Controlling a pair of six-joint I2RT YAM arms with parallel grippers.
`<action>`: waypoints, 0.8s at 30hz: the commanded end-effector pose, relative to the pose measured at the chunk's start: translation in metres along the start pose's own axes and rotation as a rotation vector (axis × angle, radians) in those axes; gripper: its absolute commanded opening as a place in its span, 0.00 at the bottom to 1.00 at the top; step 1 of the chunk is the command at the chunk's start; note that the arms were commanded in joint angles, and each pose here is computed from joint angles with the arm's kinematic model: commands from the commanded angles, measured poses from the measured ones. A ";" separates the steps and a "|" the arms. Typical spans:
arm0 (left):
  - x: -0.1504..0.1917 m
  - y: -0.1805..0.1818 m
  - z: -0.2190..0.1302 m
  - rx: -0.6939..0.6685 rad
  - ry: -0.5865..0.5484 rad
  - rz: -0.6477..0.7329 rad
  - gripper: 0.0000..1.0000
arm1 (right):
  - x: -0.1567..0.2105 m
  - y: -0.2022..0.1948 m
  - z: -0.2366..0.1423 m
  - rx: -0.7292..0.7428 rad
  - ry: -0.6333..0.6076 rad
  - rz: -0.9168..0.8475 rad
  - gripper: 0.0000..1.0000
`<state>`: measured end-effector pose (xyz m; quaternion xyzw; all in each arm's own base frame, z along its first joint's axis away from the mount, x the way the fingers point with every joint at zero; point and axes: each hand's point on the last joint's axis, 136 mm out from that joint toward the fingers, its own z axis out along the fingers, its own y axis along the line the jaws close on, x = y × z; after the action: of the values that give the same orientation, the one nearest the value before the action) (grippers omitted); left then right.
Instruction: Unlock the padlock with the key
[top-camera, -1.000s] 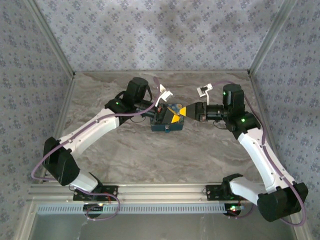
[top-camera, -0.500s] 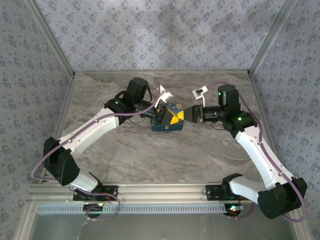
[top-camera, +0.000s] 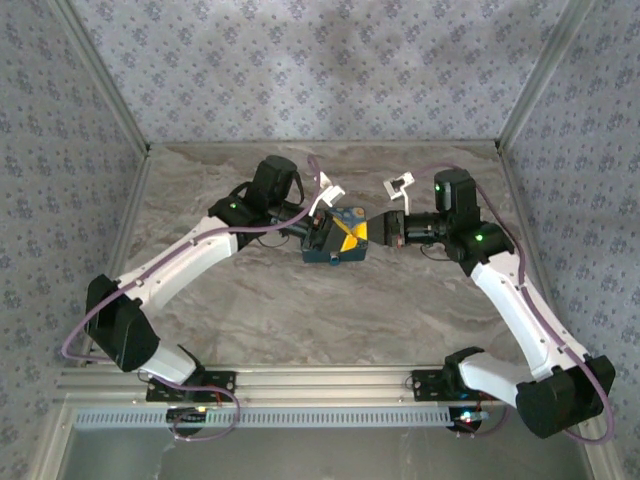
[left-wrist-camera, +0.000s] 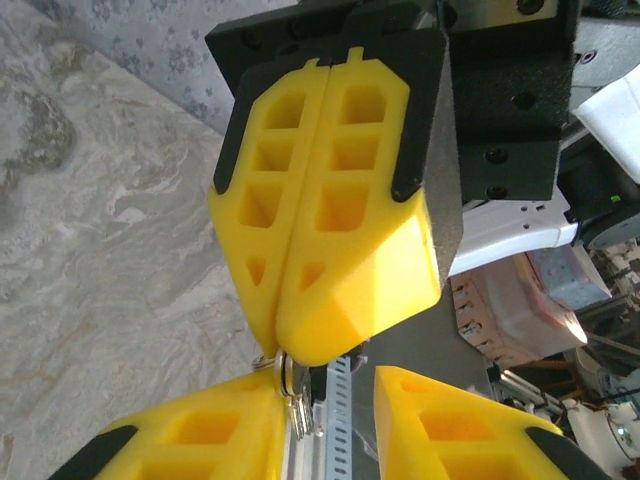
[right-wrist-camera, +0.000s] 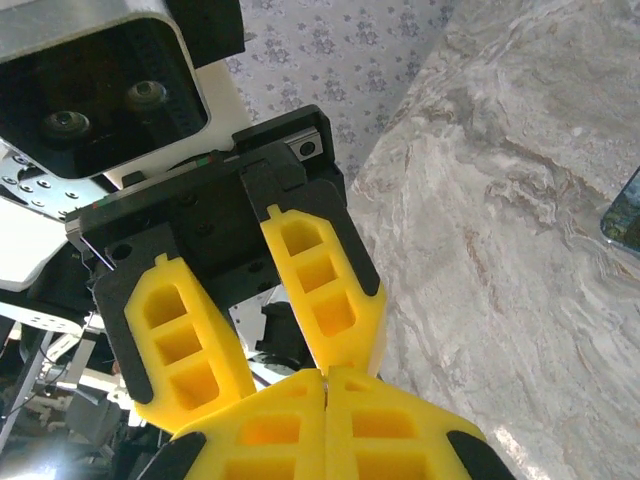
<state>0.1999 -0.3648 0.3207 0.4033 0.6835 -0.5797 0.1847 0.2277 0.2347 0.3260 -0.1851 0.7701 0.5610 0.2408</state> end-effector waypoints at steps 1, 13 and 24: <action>-0.013 -0.014 -0.013 0.009 -0.067 0.065 0.29 | -0.007 0.013 -0.005 -0.012 -0.035 -0.042 0.00; -0.013 -0.010 -0.010 0.025 -0.071 0.048 0.21 | -0.010 0.020 -0.008 -0.041 -0.064 -0.042 0.00; -0.013 -0.013 -0.005 0.053 -0.067 0.051 0.00 | -0.009 0.022 -0.009 -0.050 -0.075 -0.053 0.00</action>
<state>0.2053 -0.3620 0.3318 0.3893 0.6721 -0.5953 0.2057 0.2261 0.2335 0.3436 -0.1823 0.7503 0.5756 0.2692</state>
